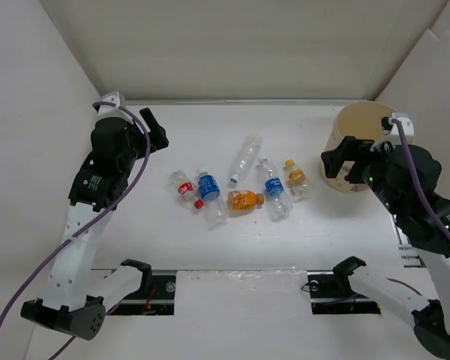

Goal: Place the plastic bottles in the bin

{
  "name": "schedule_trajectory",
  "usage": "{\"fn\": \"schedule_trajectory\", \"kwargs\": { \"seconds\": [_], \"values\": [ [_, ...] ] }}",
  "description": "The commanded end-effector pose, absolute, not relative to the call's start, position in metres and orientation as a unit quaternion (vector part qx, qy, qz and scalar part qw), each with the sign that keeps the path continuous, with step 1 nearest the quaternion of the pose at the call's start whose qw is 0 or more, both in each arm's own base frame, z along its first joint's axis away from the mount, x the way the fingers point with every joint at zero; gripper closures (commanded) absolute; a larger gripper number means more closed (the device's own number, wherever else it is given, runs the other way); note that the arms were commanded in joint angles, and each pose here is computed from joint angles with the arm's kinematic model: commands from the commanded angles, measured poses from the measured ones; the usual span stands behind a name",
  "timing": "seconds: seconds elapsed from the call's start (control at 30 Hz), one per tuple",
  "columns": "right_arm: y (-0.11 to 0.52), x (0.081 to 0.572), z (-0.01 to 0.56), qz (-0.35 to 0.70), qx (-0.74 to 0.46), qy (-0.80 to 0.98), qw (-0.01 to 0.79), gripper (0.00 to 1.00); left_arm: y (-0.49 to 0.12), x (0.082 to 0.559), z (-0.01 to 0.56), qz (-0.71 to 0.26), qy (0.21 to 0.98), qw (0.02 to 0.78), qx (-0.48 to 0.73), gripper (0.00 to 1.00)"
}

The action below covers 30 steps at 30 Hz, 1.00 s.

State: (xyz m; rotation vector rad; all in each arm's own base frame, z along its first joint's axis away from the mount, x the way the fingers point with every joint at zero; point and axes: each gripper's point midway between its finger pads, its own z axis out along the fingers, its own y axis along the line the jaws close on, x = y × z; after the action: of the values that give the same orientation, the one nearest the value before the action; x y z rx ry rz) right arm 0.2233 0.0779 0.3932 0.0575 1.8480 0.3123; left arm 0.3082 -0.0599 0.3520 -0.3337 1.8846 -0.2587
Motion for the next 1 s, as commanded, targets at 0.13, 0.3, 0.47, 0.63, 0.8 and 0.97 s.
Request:
{"fn": "schedule_trajectory", "kwargs": {
  "seconds": [0.13, 0.3, 0.47, 0.63, 0.8, 0.97],
  "values": [
    [0.076, 0.217, 0.412, 0.145, 0.028, 0.779, 0.61, 0.0, -0.069, 0.313, 0.361, -0.145, 0.787, 0.581, -0.148, 0.0],
    [0.088, 0.231, 0.401, 0.146, 0.017, 0.792, 0.592, 0.0, -0.069, 0.329, 0.321, -0.14, 0.803, 0.541, -0.209, 0.0],
    [0.111, 0.236, 0.392, 0.178, -0.014, 0.799, 0.574, 0.0, -0.076, 0.347, 0.261, -0.134, 0.827, 0.481, -0.26, 0.0],
    [0.125, 0.239, 0.387, 0.2, -0.031, 0.795, 0.571, 0.0, -0.088, 0.36, 0.2, -0.13, 0.854, 0.426, -0.268, 0.0],
    [0.138, 0.243, 0.383, 0.219, -0.046, 0.792, 0.568, 0.0, -0.089, 0.371, 0.145, -0.103, 0.867, 0.383, -0.302, 0.0],
    [0.151, 0.244, 0.379, 0.232, -0.063, 0.794, 0.559, 0.0, -0.094, 0.377, 0.106, -0.092, 0.879, 0.341, -0.322, 0.0]
  ]
}}
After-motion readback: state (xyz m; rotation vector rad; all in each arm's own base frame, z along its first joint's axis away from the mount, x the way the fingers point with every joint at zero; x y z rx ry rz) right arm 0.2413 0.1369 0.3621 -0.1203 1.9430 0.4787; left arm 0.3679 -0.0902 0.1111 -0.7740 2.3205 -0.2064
